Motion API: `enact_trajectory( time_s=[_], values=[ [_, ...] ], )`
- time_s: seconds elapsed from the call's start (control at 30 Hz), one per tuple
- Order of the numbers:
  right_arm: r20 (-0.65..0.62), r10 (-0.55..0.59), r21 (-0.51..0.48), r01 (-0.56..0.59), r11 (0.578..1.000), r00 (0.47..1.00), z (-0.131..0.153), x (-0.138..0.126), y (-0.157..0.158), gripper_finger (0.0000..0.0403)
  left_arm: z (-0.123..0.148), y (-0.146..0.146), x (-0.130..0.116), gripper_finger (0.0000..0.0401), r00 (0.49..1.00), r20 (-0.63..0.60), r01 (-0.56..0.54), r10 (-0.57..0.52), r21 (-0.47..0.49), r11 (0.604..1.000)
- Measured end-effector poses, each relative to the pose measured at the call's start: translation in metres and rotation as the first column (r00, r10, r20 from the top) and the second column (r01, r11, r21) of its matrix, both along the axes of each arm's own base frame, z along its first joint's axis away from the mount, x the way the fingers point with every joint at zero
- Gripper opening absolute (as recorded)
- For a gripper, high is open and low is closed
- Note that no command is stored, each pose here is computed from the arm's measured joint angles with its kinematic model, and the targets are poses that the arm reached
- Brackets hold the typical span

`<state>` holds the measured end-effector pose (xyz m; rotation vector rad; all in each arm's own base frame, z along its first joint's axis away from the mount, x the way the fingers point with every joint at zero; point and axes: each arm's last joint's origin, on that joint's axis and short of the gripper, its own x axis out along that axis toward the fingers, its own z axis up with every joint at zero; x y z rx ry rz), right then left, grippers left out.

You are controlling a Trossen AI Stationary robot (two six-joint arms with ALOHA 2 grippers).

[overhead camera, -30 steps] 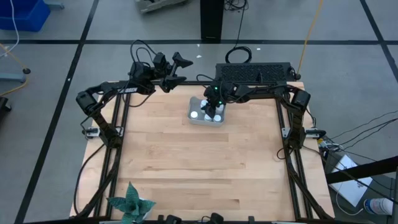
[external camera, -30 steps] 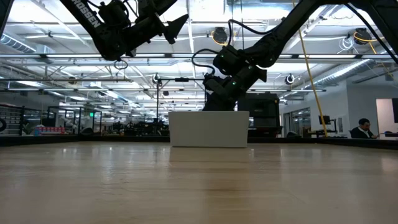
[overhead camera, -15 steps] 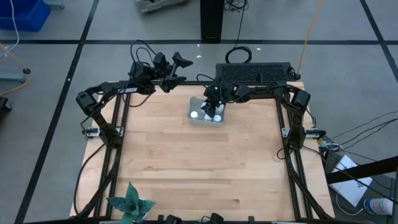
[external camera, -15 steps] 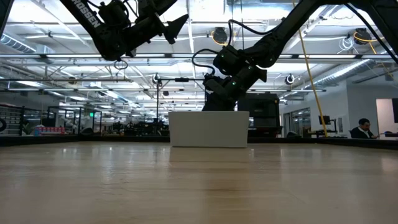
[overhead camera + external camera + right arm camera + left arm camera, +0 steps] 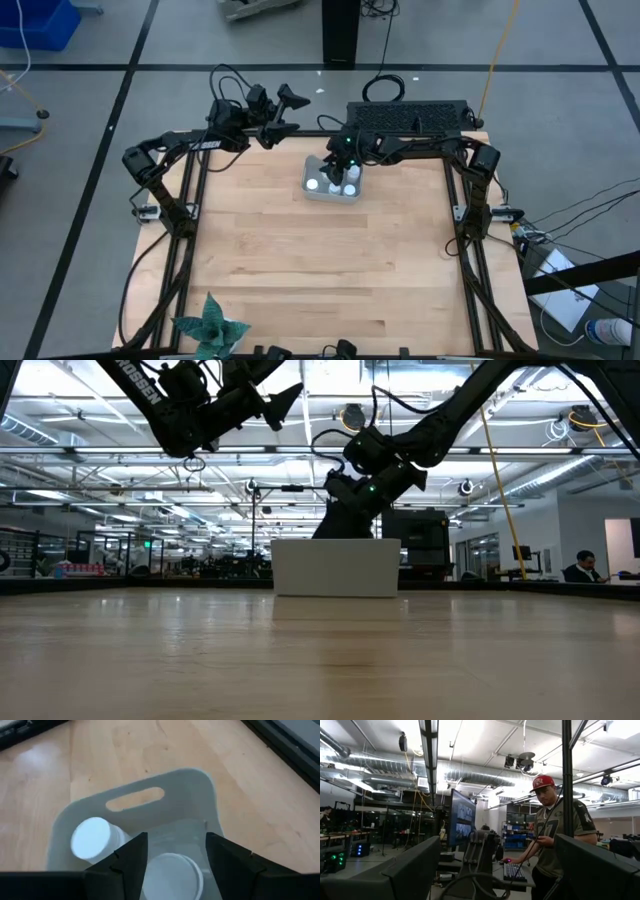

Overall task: Pick and place pill bottles into a basket
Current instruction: Return to Home Position

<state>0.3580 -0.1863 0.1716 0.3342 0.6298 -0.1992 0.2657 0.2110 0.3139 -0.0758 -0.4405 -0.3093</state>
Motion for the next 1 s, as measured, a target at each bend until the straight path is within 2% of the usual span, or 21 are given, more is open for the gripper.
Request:
enact_trajectory(
  time_s=[0.17,0.33,0.5,0.7,0.87,1.0],
  values=[
    [0.067,-0.001,-0.037,0.003,0.999,0.998,0.025,-0.004,0.001,0.0190,0.000,0.000,0.000,0.0395,1.000,-0.004,0.005,-0.005,0.004,1.000],
    [0.183,0.017,-0.126,0.006,0.992,0.983,0.083,-0.021,0.011,0.0187,0.011,-0.002,-0.009,0.0395,0.999,-0.002,0.033,-0.033,-0.008,0.999],
    [0.254,0.014,-0.234,0.048,0.971,0.967,0.144,-0.057,0.030,0.0187,0.038,-0.007,-0.035,0.0395,0.992,-0.070,0.101,-0.103,-0.028,0.994],
    [0.323,0.034,-0.281,0.061,0.958,0.946,0.198,-0.110,0.059,0.0187,0.069,-0.019,-0.072,0.0395,0.967,-0.224,0.114,-0.121,-0.043,0.993],
    [0.298,0.046,-0.297,0.046,0.954,0.954,0.219,-0.154,0.083,0.0187,0.083,-0.037,-0.101,0.0395,0.956,-0.292,0.021,-0.017,0.012,1.000],
    [0.304,0.057,-0.313,0.043,0.949,0.951,0.232,-0.187,0.101,0.0187,0.084,-0.055,-0.129,0.0395,0.923,-0.346,-0.159,0.169,0.057,0.986]
  ],
)
